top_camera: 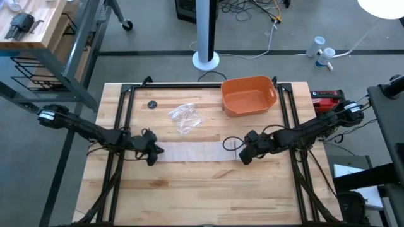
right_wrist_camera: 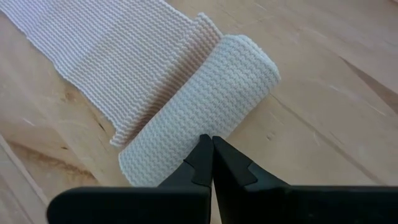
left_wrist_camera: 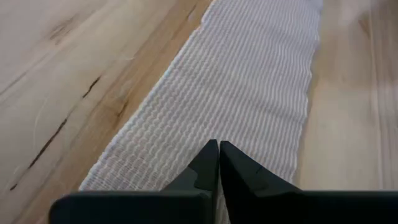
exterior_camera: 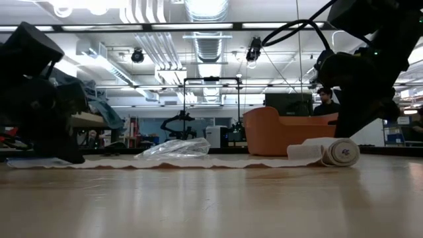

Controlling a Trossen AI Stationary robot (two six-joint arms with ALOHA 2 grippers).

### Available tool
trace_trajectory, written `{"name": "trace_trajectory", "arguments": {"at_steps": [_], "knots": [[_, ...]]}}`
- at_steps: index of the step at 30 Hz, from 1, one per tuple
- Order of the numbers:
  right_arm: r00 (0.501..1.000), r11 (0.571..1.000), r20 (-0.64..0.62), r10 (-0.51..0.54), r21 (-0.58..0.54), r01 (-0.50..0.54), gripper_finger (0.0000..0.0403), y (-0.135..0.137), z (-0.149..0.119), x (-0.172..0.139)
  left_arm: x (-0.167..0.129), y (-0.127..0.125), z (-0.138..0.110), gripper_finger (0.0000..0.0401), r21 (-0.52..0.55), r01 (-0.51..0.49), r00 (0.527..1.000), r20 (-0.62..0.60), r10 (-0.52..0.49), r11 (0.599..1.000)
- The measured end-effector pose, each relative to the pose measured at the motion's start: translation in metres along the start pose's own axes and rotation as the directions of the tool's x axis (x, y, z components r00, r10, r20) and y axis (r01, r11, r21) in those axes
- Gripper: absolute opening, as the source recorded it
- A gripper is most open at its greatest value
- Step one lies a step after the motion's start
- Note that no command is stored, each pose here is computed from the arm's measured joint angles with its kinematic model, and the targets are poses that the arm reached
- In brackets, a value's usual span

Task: Roll bandage
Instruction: Roll the brown bandage

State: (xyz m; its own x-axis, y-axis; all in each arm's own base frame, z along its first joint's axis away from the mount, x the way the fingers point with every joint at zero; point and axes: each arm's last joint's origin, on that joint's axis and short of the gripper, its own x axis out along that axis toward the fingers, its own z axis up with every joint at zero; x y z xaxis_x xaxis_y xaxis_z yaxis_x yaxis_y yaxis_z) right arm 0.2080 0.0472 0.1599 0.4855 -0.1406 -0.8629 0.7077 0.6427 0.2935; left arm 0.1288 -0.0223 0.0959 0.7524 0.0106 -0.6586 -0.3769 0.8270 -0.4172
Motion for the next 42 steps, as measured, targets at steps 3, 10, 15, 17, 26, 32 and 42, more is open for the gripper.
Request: {"name": "trace_trajectory", "arguments": {"at_steps": [3,10,15,17,26,32,42], "knots": [[1.0,1.0,0.0,-0.004,0.001,0.004,0.0,-0.001,0.001,0.0,0.002,0.001,-0.002,0.0003,-0.046,-0.015,1.0,-0.026,0.014,0.999],[1.0,1.0,-0.011,-0.025,-0.005,0.025,0.0,-0.003,-0.001,0.0,0.003,0.002,-0.005,0.0002,-0.101,-0.023,0.995,-0.094,0.013,0.995],[0.994,0.995,-0.049,-0.102,-0.015,0.101,0.0,-0.01,-0.004,0.0,0.001,0.002,-0.006,0.0001,-0.097,0.0,0.993,-0.115,-0.012,0.995],[0.99,0.992,-0.06,-0.126,-0.014,0.125,0.0,-0.013,-0.005,-0.001,0.001,0.002,-0.007,0.0001,-0.112,-0.002,0.992,-0.126,-0.012,0.994],[0.99,0.993,-0.077,-0.121,-0.011,0.121,0.0,-0.013,-0.006,-0.003,0.0,0.002,-0.008,0.0,-0.137,0.015,0.987,-0.155,-0.036,0.99],[0.997,0.998,0.038,-0.061,-0.007,0.062,0.0,-0.005,0.006,-0.019,-0.003,-0.004,-0.004,0.0,-0.183,-0.001,0.968,-0.247,-0.045,0.983],[0.998,0.996,0.056,0.027,-0.083,-0.023,0.0,0.014,0.013,-0.008,-0.012,-0.012,0.009,0.0,-0.1,-0.108,0.94,-0.333,0.07,0.989]]}}
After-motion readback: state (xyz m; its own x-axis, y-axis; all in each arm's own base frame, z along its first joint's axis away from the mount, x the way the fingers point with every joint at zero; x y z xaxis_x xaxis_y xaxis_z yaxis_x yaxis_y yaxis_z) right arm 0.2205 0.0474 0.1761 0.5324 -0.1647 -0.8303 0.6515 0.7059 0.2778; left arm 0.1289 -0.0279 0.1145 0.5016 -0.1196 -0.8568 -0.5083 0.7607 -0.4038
